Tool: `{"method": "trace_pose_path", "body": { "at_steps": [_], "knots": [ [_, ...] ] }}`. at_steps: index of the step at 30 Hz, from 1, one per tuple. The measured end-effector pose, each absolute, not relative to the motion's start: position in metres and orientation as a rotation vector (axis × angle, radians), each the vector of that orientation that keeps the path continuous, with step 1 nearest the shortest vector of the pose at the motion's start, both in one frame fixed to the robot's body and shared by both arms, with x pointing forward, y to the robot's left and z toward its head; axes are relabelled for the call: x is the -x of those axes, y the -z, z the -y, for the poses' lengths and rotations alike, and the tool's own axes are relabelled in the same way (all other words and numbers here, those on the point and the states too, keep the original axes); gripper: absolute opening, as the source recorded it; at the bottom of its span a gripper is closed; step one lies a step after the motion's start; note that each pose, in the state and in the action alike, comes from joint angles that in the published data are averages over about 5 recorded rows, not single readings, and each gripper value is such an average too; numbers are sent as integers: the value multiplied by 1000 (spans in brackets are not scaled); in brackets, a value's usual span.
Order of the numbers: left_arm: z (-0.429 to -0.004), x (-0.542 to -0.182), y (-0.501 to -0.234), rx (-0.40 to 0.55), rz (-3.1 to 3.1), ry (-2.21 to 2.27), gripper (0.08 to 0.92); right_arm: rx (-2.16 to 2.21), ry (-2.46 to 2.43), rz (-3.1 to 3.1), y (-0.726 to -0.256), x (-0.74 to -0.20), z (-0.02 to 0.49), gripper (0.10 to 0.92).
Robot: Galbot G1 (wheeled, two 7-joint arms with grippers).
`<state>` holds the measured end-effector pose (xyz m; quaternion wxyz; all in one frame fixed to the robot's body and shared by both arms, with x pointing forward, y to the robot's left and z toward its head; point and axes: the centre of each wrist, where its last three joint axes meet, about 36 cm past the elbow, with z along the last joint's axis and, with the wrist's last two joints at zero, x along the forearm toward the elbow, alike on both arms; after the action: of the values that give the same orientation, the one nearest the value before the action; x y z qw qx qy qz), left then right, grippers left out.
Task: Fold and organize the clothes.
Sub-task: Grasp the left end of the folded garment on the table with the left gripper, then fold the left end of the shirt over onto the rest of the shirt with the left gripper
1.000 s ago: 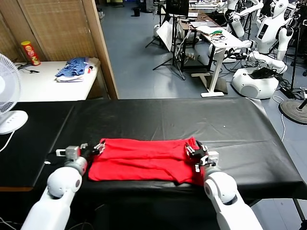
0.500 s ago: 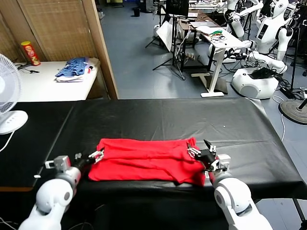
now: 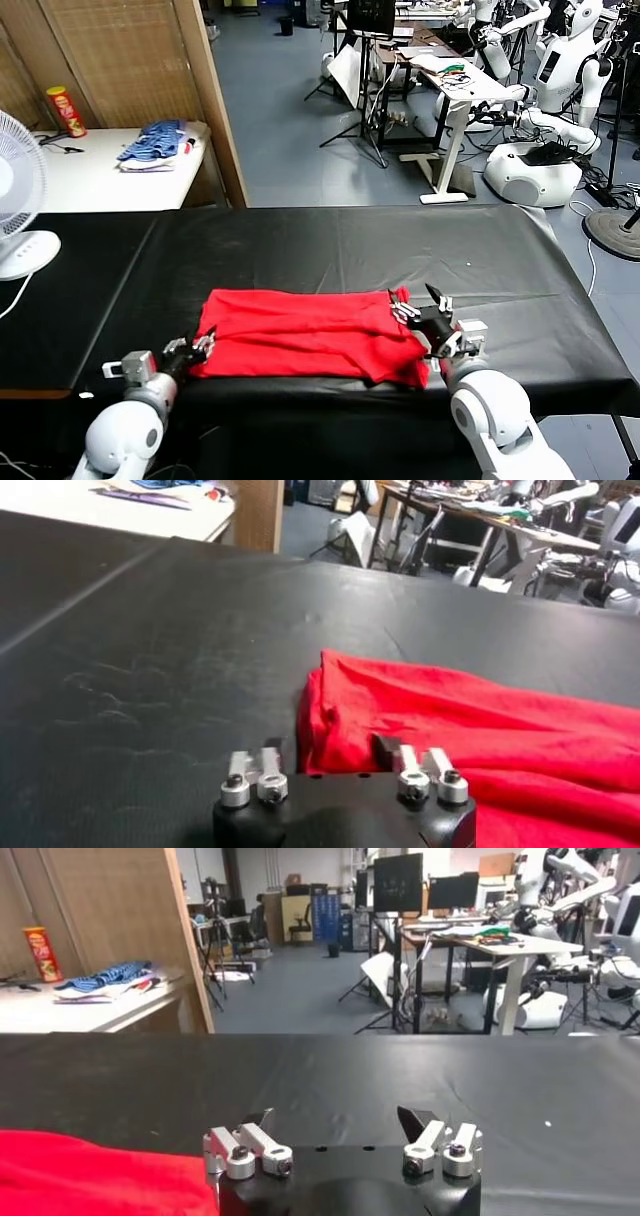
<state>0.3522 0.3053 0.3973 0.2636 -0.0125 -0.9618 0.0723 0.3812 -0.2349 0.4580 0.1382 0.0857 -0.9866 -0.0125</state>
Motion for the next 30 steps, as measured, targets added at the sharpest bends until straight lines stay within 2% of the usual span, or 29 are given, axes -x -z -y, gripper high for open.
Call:
{"method": "trace_pose_path", "body": {
  "at_steps": [3, 7, 12, 19, 22, 25, 30],
  "knots": [
    [-305, -353, -400, 31, 2610, -153, 161, -237, 39, 2860, -459, -382, 236, 798],
    [-313, -354, -402, -7, 2656, 4, 168, -221, 40, 2866, -461, -381, 239, 798],
    [-345, -360, -404, -103, 2700, 323, 162, -209, 46, 2870, -462, -381, 240, 798],
    [-395, -373, -426, -198, 2678, 556, 162, -209, 55, 2868, -460, -377, 234, 798],
    [-388, -371, -430, -189, 2667, 536, 162, -200, 48, 2869, -460, -374, 234, 798],
    [-365, -366, -434, -155, 2661, 422, 162, -184, 44, 2869, -460, -371, 236, 798],
    [-308, -360, -451, -21, 2678, 171, 162, -156, 44, 2868, -459, -367, 240, 798]
  ]
}}
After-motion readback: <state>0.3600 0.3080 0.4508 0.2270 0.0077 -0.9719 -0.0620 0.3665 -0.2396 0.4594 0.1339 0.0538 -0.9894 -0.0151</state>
